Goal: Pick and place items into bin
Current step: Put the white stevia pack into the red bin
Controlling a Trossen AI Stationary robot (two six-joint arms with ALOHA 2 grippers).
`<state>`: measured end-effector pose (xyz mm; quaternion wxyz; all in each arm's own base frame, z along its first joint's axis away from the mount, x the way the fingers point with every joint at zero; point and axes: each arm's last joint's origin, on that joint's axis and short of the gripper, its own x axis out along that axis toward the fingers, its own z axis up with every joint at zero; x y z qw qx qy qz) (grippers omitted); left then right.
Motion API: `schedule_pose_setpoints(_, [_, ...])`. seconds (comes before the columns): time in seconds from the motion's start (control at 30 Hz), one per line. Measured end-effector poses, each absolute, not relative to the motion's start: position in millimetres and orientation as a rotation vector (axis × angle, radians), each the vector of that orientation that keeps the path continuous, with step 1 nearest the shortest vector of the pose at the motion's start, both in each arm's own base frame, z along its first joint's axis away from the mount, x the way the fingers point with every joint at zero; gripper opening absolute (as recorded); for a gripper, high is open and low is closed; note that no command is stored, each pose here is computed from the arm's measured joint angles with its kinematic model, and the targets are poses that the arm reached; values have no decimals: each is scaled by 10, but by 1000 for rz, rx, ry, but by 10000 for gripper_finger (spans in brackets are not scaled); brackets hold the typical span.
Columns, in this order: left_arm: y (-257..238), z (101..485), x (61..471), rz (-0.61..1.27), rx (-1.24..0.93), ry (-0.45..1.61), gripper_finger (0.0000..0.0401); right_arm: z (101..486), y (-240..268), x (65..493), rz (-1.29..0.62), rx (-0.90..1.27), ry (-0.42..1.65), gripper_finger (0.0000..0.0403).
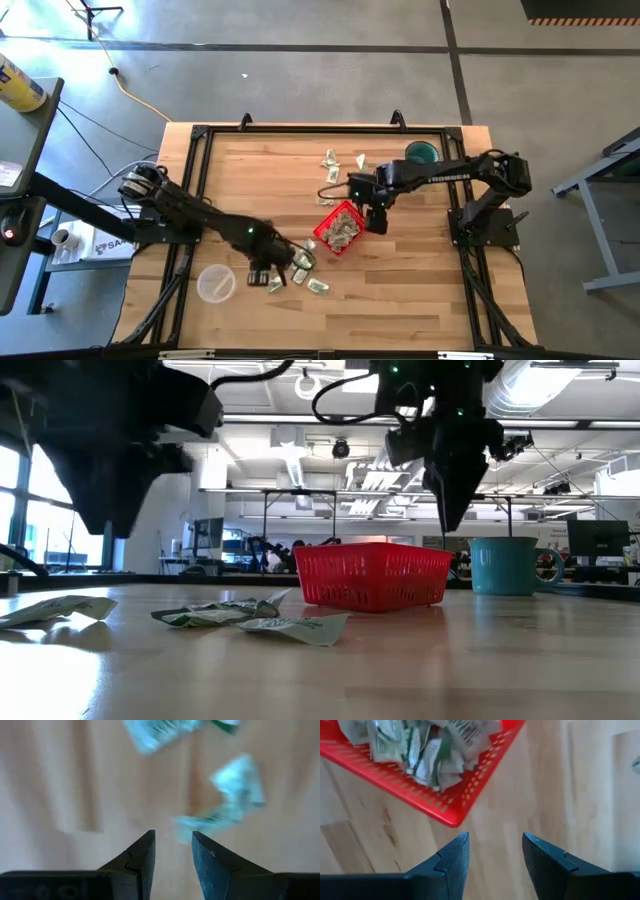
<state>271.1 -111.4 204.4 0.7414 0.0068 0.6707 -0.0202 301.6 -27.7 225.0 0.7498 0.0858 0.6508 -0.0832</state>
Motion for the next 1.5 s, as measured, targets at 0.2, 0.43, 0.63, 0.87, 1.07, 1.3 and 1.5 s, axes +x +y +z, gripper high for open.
schedule_pose_setpoints(0.2, [-1141,1952,2689,-260,282,1459,161,2182,-78,3005,-158,228,1434,174])
schedule_pose_setpoints(0.43, [-1357,1733,2534,-492,481,1387,161,2213,166,3017,-160,216,1424,173])
schedule_pose_setpoints(0.63, [-1426,1690,2553,-464,548,1292,161,2213,340,3003,-202,185,1411,172])
schedule_pose_setpoints(0.87, [-1466,1577,2571,-566,534,1327,161,2215,439,2990,-255,159,1392,174])
schedule_pose_setpoints(1.07, [-1474,1444,2609,-540,567,1368,161,2214,474,2983,-271,177,1389,173])
schedule_pose_setpoints(1.3, [-1461,1445,2603,-521,585,1376,115,2214,510,2974,-271,163,1390,169])
schedule_pose_setpoints(1.5, [-1452,1466,2609,-489,615,1385,40,2215,500,2975,-294,141,1380,166])
